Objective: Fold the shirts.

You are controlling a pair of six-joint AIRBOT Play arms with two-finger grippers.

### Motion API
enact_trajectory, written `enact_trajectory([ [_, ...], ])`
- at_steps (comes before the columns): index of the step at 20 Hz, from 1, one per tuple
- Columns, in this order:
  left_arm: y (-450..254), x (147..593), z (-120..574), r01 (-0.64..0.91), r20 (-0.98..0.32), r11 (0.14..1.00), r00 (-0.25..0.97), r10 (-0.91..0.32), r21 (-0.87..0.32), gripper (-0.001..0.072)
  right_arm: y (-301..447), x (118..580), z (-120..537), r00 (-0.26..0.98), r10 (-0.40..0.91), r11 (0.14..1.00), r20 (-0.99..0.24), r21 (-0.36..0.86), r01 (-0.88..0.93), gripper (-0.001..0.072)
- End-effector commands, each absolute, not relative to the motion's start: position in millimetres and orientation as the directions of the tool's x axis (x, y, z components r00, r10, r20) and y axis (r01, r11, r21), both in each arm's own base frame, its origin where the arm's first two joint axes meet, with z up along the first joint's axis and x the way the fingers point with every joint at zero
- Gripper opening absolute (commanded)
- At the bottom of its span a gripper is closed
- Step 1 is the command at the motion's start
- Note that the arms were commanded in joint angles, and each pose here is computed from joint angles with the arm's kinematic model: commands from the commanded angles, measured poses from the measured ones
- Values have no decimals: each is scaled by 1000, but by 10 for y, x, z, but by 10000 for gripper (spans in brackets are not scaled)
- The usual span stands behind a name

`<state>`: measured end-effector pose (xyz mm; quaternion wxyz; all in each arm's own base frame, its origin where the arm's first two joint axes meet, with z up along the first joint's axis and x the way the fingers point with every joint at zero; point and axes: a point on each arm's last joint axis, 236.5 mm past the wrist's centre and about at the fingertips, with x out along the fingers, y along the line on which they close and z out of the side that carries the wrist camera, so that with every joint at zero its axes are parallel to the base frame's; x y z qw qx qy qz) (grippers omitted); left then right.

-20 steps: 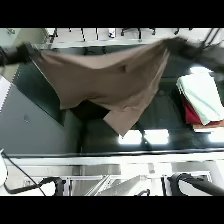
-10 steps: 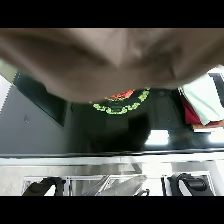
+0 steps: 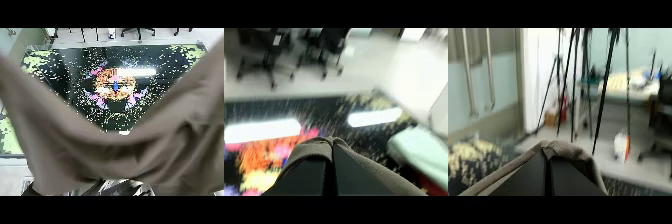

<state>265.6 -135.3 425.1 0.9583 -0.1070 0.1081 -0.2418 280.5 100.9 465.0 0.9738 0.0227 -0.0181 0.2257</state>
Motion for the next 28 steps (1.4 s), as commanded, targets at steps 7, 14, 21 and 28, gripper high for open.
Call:
enact_trajectory([
  [7, -1056, 4685, 479, 41, -782, 877, 435, -447, -478, 15, 828, 4752, 745, 650, 405, 899, -644, 412, -152, 16],
  [14, -513, 5658, -677, -112, -828, 863, 366, -425, -493, 15, 149, 5629, -144, 690, 368, 807, -623, 583, 95, 15],
  [21, -421, 6236, -214, -81, -761, 856, 506, -406, -511, 15, -324, 6131, 638, 805, 321, 809, -498, 586, 40, 16],
  [28, -433, 5995, -529, -123, -804, 857, 432, -408, -501, 15, -228, 5913, 169, 706, 300, 875, -641, 480, 63, 16],
])
